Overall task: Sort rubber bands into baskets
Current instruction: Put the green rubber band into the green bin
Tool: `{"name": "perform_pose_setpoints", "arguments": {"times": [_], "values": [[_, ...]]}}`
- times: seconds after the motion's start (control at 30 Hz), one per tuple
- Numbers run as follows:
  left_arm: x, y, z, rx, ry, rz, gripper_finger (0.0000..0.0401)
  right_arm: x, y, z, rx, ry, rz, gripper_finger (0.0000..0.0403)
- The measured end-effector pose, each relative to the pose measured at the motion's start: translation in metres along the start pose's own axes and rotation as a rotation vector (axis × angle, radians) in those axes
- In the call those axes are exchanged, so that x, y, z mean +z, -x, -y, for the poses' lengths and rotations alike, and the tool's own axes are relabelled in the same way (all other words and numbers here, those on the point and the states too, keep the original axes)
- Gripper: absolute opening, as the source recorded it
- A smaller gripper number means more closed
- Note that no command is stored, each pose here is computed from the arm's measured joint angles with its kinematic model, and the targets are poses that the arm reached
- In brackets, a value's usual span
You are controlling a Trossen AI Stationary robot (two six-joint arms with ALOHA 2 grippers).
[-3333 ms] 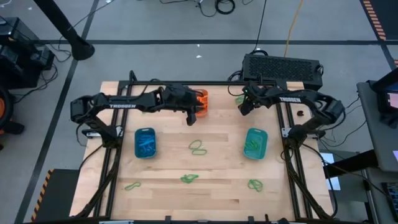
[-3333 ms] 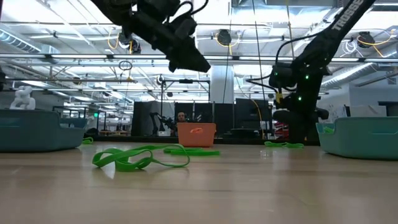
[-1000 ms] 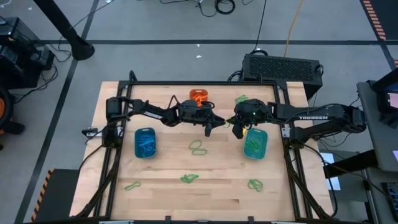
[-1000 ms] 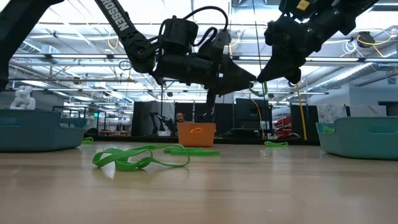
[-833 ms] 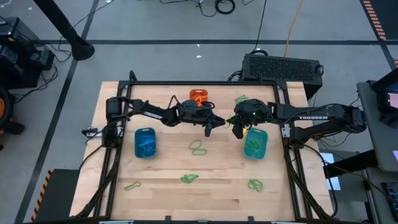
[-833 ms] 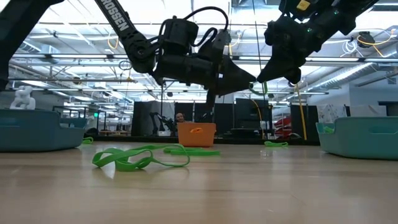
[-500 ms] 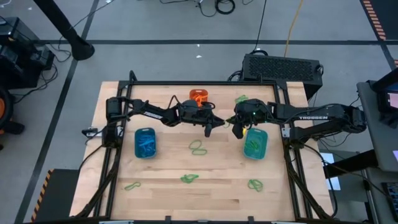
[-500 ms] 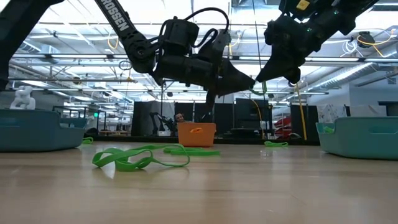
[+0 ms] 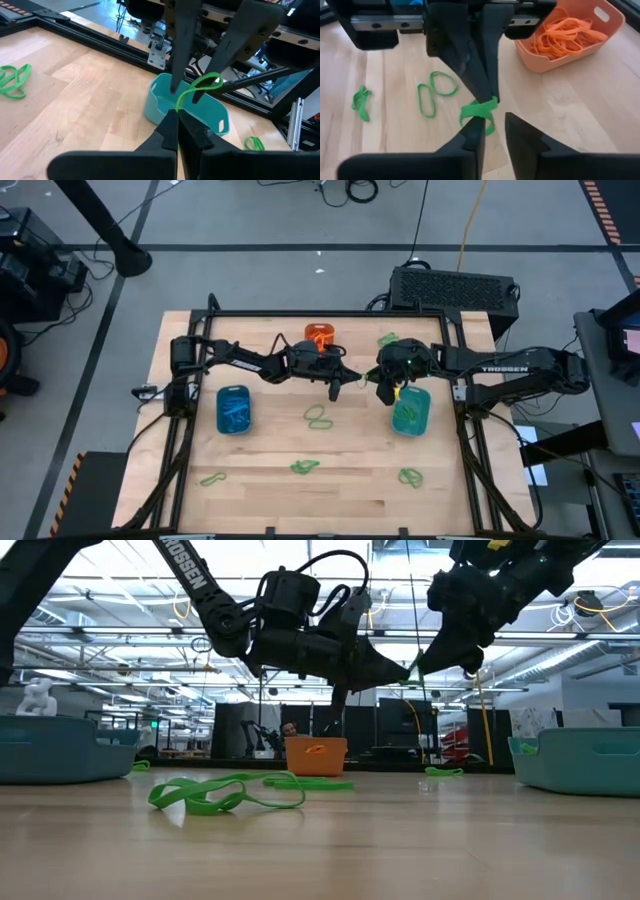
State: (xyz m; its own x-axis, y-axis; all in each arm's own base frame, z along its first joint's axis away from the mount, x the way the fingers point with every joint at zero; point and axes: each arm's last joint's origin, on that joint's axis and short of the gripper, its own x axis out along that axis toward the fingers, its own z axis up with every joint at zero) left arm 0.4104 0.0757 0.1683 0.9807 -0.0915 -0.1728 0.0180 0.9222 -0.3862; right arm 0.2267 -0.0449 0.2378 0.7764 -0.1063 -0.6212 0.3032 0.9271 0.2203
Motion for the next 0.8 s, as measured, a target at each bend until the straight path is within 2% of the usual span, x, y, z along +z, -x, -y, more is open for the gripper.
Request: {"name": "perform_pose_setpoints", "arguments": {"times": [0.23,0.37,0.57,0.73,0.8], "values": [[-0.003,-0.001,0.004,0.002,0.003,-0.014,0.0002,-0.009,0.012,0.007,-0.043,0.006,-0.096,0.0116],[-0.002,-0.012,0.023,0.015,-0.059,-0.046,0.0002,-0.015,0.026,0.011,-0.067,-0.009,-0.142,0.0131],[0.011,-0.036,0.056,0.033,-0.254,-0.065,0.0001,-0.018,0.050,0.015,-0.115,-0.026,-0.104,0.0130],[0.002,-0.072,0.054,0.009,-0.277,-0.069,0.0001,-0.018,0.071,0.020,-0.285,-0.083,-0.005,0.0128],[-0.003,-0.090,0.050,-0.020,-0.271,-0.073,0.0001,-0.018,0.077,0.020,-0.296,-0.100,0.035,0.0128]]}}
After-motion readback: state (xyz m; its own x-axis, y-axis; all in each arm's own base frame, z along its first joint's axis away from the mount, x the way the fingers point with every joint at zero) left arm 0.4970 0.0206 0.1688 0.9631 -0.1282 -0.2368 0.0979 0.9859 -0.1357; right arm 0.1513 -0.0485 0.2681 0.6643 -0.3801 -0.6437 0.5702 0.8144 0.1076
